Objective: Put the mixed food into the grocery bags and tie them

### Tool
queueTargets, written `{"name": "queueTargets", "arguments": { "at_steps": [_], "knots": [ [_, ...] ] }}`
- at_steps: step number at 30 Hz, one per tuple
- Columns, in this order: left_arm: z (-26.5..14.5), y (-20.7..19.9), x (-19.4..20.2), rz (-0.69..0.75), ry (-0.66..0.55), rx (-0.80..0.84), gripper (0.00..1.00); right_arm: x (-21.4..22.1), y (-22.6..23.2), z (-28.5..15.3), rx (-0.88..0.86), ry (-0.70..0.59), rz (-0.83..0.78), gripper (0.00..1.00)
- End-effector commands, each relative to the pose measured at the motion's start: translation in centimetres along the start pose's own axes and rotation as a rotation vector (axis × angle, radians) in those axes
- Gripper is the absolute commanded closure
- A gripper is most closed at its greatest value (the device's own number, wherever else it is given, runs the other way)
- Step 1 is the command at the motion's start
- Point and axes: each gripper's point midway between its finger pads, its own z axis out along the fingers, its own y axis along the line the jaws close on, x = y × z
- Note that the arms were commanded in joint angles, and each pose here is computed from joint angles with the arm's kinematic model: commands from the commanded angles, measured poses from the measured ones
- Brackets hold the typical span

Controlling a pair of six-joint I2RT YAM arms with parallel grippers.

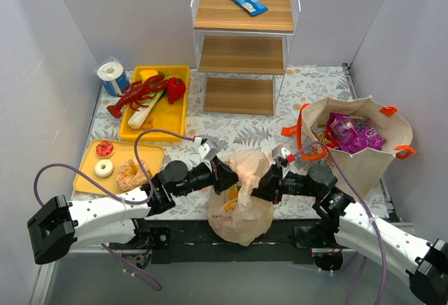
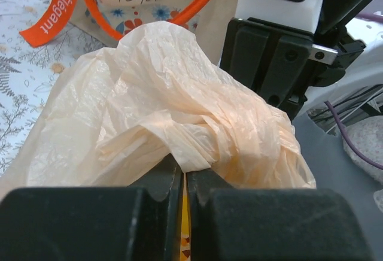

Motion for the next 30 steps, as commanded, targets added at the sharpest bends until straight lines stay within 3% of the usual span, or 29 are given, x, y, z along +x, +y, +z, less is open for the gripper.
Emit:
{"name": "queueTargets", "arguments": {
  "at_steps": [1,6,10,17,30],
  "knots": [
    [-0.4,0.0,-2.1,0.013,-0.08,-0.018,1.0,-2.8,-0.5,-0.2,0.078,-0.027,-0.047,0.99],
    [-3.8,4.3,-5.2,0.001,-0.21,-0.271,1.0,-5.3,-2.0,-1.5,0.245,0.002,-0.096,0.99],
    [-5.2,6.6,-5.3,-0.001,-0.184,-0.367,1.0,-7.1,-3.7,-2.4,0.394,0.048,-0.101,0.99],
    [-5.9,6.6,-5.8,0.007,-0.178,-0.381,1.0,-9.6,-6.7,-4.3,0.613,0.083,-0.148,0.99],
    [-8.5,5.9,-5.4,-0.018,-0.159,-0.397,1.0,-10.3,-13.6,-7.9,0.958,0.125,-0.154,0.99]
  ]
}}
